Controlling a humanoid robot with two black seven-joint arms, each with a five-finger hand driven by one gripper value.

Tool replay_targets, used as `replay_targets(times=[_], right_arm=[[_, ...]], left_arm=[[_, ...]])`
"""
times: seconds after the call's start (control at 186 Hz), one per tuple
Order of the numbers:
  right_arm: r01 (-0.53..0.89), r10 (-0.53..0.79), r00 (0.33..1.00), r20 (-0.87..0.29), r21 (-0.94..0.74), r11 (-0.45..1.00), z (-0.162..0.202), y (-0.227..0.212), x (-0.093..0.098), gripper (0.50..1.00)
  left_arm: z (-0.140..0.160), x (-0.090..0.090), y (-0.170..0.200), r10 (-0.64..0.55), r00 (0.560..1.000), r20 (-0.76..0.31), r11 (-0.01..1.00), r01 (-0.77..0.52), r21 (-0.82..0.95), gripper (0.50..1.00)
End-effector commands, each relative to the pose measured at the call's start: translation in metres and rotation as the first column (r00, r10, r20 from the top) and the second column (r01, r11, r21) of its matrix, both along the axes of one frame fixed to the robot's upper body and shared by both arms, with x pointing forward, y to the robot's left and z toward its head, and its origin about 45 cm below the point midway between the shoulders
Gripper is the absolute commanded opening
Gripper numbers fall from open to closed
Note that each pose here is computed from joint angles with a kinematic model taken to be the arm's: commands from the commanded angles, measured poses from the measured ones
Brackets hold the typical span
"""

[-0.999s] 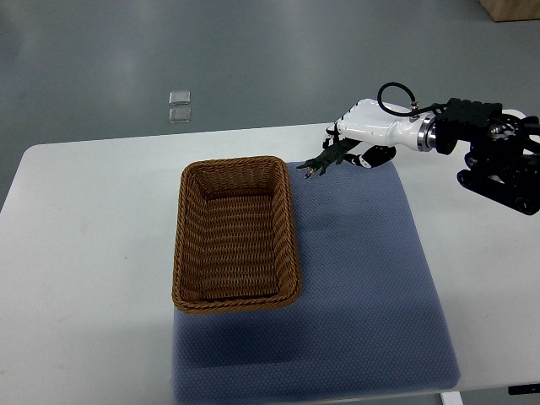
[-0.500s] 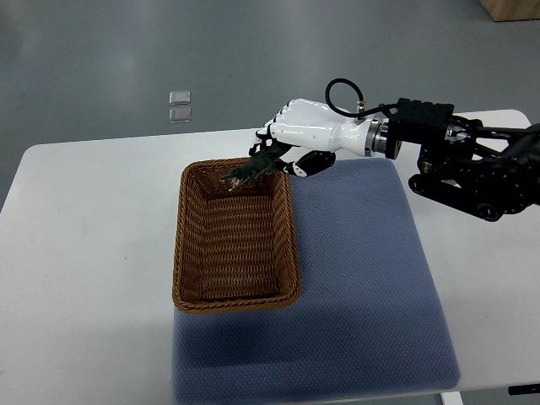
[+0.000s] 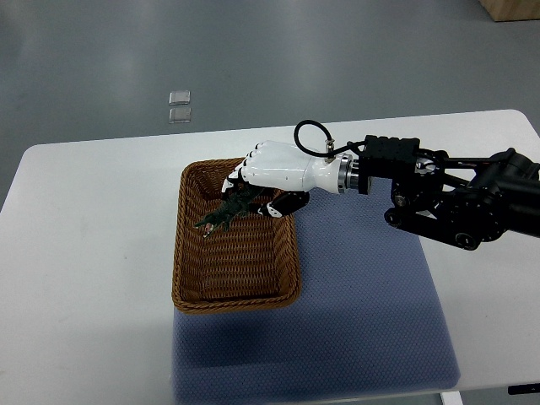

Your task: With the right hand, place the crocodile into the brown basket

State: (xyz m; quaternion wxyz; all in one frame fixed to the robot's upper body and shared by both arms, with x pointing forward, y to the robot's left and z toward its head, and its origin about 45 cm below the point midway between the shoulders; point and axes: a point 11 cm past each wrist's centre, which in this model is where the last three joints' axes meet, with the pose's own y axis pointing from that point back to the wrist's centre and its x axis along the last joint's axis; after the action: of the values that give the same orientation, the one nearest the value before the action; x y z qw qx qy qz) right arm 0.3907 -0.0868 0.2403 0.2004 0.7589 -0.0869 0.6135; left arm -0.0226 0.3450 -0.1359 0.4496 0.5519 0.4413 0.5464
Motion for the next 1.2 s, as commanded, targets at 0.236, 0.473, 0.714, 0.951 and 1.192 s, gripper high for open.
replay_targets(times=[0.236,0.473,0.714,0.951,1.192], right_arm=[[0.004,-0.004,1.0,0.0,0.015,1.0,-0.001,-0.001,-0.001,0.901],[0.039,-0.04,0.999,0.005,0.045,0.998,0.0,-0.01,0.003,0.905],[0.259,-0.232,0.962,-0.14,0.213,0.942,0.0,-0.038,0.024,0.905],[0.603,-0.442,0.789,-0.428,0.397,0.692,0.008,-0.098,0.064,0.905],[0.851,-0.434,0.514,-0.74,0.374,0.369,-0.007,-0.154,0.086,0.905]], left_arm=[[0.0,0.0,0.0,0.0,1.0,0.0,1.0,0.0,0.0,1.0],[0.0,0.0,0.0,0.0,1.0,0.0,1.0,0.0,0.0,1.0],[0.0,0.0,0.0,0.0,1.0,0.0,1.0,0.0,0.0,1.0],[0.0,0.0,0.0,0.0,1.0,0.0,1.0,0.0,0.001,1.0],[0.0,0.0,0.0,0.0,1.0,0.0,1.0,0.0,0.0,1.0]])
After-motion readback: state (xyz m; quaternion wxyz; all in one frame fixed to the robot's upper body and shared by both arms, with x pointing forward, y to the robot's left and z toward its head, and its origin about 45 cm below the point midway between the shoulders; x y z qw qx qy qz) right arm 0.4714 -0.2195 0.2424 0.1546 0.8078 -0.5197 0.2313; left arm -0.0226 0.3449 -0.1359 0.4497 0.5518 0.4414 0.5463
